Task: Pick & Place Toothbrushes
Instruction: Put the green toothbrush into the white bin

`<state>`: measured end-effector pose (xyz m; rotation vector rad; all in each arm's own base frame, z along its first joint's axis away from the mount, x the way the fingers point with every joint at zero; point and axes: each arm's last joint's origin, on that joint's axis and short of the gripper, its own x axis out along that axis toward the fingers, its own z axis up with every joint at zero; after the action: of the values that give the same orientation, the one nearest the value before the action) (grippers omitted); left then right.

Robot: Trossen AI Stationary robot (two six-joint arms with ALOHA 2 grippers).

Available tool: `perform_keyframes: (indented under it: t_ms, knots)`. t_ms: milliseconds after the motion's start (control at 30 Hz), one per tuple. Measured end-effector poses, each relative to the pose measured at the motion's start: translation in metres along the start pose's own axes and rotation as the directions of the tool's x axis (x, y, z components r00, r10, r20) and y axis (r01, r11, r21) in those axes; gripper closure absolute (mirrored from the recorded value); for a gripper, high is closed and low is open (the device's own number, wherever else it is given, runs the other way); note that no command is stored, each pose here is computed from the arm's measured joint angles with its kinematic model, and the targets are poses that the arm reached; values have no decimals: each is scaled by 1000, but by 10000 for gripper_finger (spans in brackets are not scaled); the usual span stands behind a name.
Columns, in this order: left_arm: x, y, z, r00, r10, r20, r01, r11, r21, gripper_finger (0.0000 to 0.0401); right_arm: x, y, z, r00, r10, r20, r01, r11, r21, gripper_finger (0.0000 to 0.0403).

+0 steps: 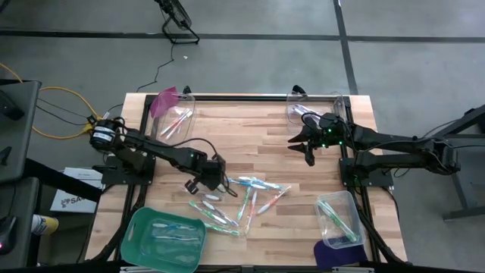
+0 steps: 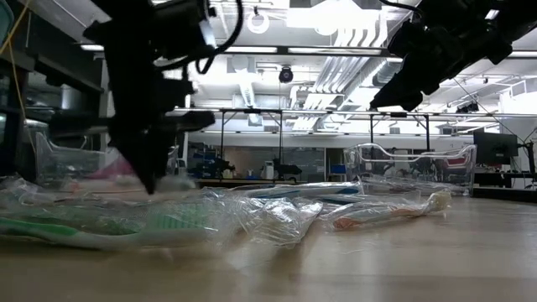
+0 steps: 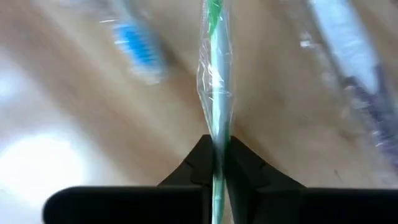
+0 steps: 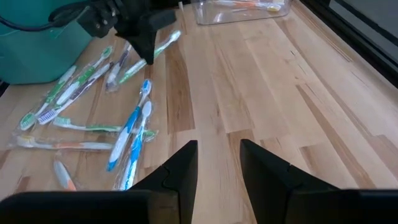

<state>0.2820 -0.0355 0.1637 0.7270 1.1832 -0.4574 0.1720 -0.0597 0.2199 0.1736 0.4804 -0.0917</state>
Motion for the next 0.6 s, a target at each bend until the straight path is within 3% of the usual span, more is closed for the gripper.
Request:
perform_keyframes:
  t_ms: [200, 333, 467, 600]
  knots:
    - [-26, 12, 8, 995, 99, -32, -98, 995, 31, 389, 0, 0, 0, 1000, 0, 0, 0, 1000, 0, 290]
    - [-50, 23, 15, 968, 246, 48, -248, 968, 44, 389, 0, 0, 1, 1000, 2, 12, -2, 1000, -3, 290]
    - [-75, 34, 24, 894, 403, 196, -419, 907, 48, 389, 0, 0, 4, 999, 5, 43, -4, 1000, -13, 290]
    - [-93, 43, 33, 791, 518, 325, -557, 830, 31, 389, 0, 1, 8, 997, 10, 76, -8, 1000, -25, 290]
